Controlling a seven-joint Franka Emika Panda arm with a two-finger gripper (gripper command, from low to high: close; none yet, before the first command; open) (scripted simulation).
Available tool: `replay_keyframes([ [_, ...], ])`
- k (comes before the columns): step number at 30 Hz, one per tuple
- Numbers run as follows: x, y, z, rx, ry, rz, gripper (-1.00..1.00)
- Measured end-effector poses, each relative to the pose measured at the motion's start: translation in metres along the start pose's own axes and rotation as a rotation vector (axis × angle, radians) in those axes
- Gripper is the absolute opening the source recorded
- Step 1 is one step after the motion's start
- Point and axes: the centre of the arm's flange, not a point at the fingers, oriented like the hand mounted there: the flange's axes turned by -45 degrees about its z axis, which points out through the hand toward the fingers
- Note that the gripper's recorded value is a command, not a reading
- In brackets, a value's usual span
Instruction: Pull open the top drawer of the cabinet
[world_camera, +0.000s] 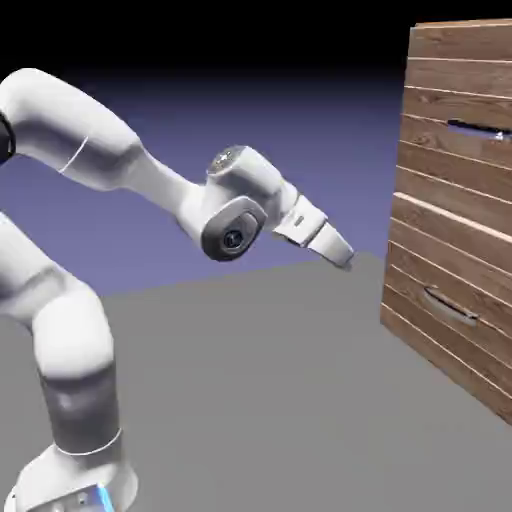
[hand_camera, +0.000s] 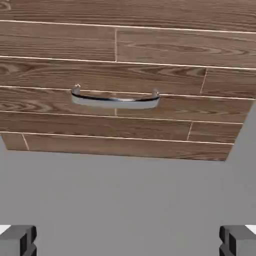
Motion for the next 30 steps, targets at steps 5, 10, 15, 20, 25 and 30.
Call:
replay_keyframes([
  [5,0.045,0.015,-0.018,-0.049,0.094,0.122,1.0],
  [10,0.084,0.022,-0.034,-0.075,0.185,0.235,1.0],
  [15,0.117,0.023,-0.045,-0.079,0.269,0.342,1.0],
  [20,0.145,0.02,-0.049,-0.062,0.344,0.447,1.0],
  [25,0.168,0.014,-0.045,-0.026,0.408,0.553,1.0],
  [30,0.187,0.007,-0.033,0.026,0.461,0.662,1.0],
])
